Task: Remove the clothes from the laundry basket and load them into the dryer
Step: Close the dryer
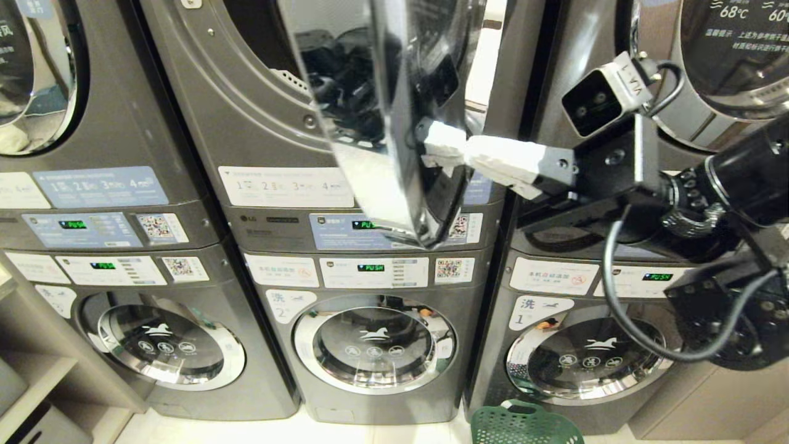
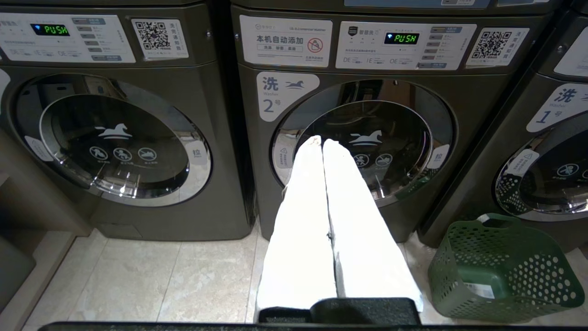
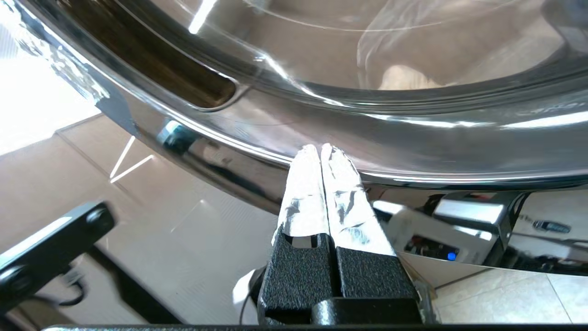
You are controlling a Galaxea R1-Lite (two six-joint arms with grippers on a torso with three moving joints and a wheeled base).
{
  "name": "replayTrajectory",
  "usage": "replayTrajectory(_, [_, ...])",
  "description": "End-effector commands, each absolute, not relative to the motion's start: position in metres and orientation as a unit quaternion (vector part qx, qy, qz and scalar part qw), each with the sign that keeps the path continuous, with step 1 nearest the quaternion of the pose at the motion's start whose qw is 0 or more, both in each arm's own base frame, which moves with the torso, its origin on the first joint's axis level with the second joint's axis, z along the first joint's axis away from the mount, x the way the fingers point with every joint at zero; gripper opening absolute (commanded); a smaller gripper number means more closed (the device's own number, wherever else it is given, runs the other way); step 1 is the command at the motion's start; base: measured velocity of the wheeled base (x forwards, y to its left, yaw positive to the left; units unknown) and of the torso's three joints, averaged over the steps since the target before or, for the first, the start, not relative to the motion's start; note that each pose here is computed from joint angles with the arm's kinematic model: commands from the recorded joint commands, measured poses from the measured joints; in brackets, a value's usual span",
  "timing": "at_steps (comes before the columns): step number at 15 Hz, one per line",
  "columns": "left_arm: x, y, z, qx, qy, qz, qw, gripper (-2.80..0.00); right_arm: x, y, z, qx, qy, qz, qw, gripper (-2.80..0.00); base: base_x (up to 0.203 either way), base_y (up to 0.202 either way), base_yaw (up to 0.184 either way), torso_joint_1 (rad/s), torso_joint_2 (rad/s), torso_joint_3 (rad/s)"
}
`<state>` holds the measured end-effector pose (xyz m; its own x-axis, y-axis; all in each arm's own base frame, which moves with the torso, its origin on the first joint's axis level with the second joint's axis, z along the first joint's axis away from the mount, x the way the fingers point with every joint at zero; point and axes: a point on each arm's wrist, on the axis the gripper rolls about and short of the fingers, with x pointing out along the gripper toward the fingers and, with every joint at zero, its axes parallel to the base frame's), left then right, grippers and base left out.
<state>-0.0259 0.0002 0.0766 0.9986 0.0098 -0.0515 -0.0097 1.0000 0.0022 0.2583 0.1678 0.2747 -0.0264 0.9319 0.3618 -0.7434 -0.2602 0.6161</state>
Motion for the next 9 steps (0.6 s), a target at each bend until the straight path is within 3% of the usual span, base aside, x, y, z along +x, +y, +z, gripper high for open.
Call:
replayTrajectory(1, [-0.026, 0.000, 0.077, 0.001, 0.027, 0.005, 1.000, -2.80, 0.285, 0.193, 0.251, 0.375, 0.153, 0.700, 0.588, -2.80, 0.000, 0.000, 0.000, 0.000, 0.00, 0.000])
replayTrajectory(5, [-0.026, 0.000, 0.077, 0.001, 0.026, 0.005, 1.000, -2.80, 0.315, 0.223, 0.228, 0.384, 0.149, 0.688, 0.598, -2.80, 0.000, 0.000, 0.000, 0.000, 0.00, 0.000])
replayTrajectory(9, [-0.026, 0.000, 0.077, 0.001, 0.026, 0.005, 1.000, -2.80, 0.346, 0.243, 0.215, 0.410, 0.101, 0.617, 0.664, -2.80, 0.000, 0.000, 0.000, 0.000, 0.00, 0.000])
